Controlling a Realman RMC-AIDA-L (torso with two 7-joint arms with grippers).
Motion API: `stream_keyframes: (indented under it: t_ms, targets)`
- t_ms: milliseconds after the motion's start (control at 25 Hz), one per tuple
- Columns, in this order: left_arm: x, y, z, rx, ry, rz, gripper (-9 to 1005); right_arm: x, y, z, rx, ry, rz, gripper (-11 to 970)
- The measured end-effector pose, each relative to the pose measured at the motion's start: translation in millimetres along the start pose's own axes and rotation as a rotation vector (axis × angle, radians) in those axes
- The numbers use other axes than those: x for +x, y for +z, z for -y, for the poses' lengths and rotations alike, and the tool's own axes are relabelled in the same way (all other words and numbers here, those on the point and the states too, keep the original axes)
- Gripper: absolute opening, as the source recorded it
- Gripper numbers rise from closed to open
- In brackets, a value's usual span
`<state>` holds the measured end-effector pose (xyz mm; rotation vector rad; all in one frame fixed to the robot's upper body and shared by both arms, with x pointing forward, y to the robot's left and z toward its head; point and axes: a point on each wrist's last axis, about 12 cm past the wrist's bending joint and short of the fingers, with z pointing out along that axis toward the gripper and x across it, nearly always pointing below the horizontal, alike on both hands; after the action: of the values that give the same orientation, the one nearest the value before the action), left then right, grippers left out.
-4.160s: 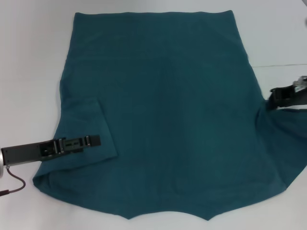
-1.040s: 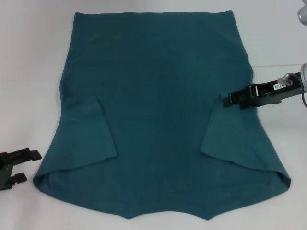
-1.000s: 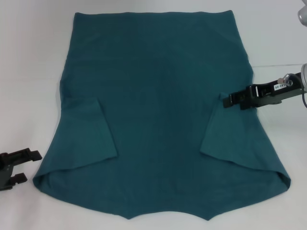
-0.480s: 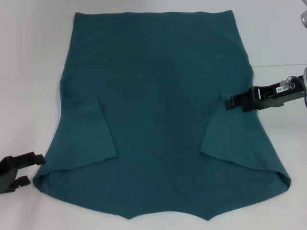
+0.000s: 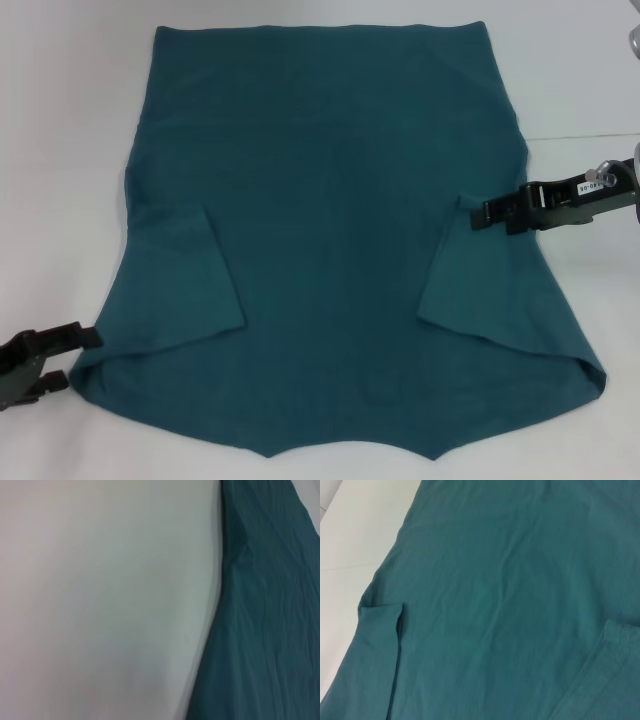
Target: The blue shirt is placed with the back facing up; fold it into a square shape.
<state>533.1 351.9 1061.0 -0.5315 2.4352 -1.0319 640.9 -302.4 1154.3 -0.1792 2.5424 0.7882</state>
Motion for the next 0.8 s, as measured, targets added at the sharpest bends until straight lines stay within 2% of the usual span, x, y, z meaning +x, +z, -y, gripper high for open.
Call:
stream_keyframes:
  t_ms: [320,800]
  targets:
    - [0,4,2.3,0.002,0.013,-0.014,875,0,0,0.5,0.0,-0.006,0.005,686]
    - [3,17,14.2,0.026,0.041,-0.068,875,0,0,0.5,0.001,-0.008,0.006,687]
